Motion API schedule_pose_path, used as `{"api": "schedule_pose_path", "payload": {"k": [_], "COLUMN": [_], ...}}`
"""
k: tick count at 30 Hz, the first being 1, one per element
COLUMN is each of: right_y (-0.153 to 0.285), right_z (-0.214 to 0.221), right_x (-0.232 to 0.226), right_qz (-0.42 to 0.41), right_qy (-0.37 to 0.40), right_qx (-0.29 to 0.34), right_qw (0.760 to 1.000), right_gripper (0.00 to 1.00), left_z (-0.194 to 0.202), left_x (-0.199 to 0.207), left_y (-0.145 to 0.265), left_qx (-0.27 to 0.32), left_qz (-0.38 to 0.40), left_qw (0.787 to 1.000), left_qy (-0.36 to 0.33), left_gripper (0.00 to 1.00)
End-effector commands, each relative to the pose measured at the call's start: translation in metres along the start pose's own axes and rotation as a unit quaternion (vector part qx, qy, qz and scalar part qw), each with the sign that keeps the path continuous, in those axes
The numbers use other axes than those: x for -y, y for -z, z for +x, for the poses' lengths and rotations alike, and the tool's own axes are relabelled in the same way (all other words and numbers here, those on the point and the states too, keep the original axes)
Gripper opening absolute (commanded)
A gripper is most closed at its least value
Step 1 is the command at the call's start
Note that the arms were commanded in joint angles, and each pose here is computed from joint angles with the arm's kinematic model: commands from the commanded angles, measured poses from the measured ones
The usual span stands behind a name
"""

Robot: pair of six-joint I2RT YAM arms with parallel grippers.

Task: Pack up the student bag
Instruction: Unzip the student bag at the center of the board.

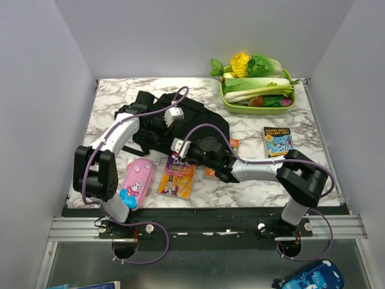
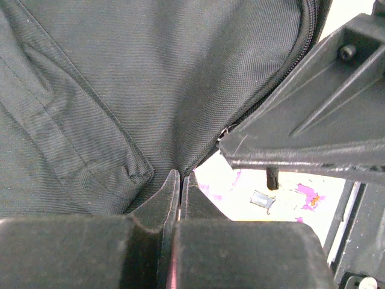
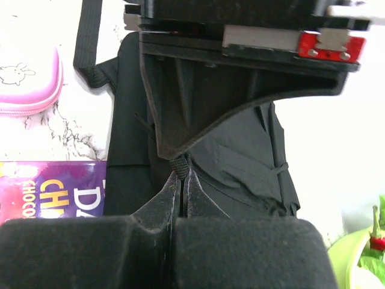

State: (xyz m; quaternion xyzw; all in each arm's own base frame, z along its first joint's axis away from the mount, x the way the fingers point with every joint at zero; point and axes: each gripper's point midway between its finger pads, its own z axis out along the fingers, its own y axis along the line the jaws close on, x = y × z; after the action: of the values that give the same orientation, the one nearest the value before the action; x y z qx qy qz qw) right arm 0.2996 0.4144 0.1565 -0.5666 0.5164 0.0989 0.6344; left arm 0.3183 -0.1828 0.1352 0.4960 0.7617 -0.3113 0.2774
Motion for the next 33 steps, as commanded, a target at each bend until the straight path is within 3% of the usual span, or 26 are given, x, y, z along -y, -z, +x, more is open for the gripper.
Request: {"api": "schedule_pose_path", "payload": {"k": [1, 9, 13, 23, 33], "right_y": [0.014, 0.02, 0.026, 0.047, 0.07], "right_z": [0.001, 0.023, 0.034, 0.05, 0.058], "right_x": [0.008, 0.025, 0.054, 0.089, 0.078], "right_qz": [0.028, 0.091, 0.171, 0.227, 0.22], "right_qy": [-0.039, -0.077, -0.106, -0.16, -0.201], "right_qx": [-0.013, -0.076, -0.13, -0.224, -0.235], "right_qw": [0.999, 0.99, 0.971, 0.934, 0.925], "right_gripper": [0.01, 0.01, 0.01, 0.01, 0.01], "left_z": [-0.001, 0.0, -0.002, 0.005, 0.009], "left_x": [0.006, 0.009, 0.017, 0.007, -0.023], "left_y": [0.001, 0.003, 0.005, 0.008, 0.022], "left_qx": [0.007, 0.006, 0.012, -0.009, 0.001], "left_qz": [0.004, 0.003, 0.018, -0.01, -0.066], "left_qw": [1.0, 1.0, 1.0, 1.0, 0.998], "left_qy": [-0.009, -0.012, -0.016, -0.027, -0.02], "left_gripper": [0.0, 0.0, 0.0, 0.0, 0.0]}}
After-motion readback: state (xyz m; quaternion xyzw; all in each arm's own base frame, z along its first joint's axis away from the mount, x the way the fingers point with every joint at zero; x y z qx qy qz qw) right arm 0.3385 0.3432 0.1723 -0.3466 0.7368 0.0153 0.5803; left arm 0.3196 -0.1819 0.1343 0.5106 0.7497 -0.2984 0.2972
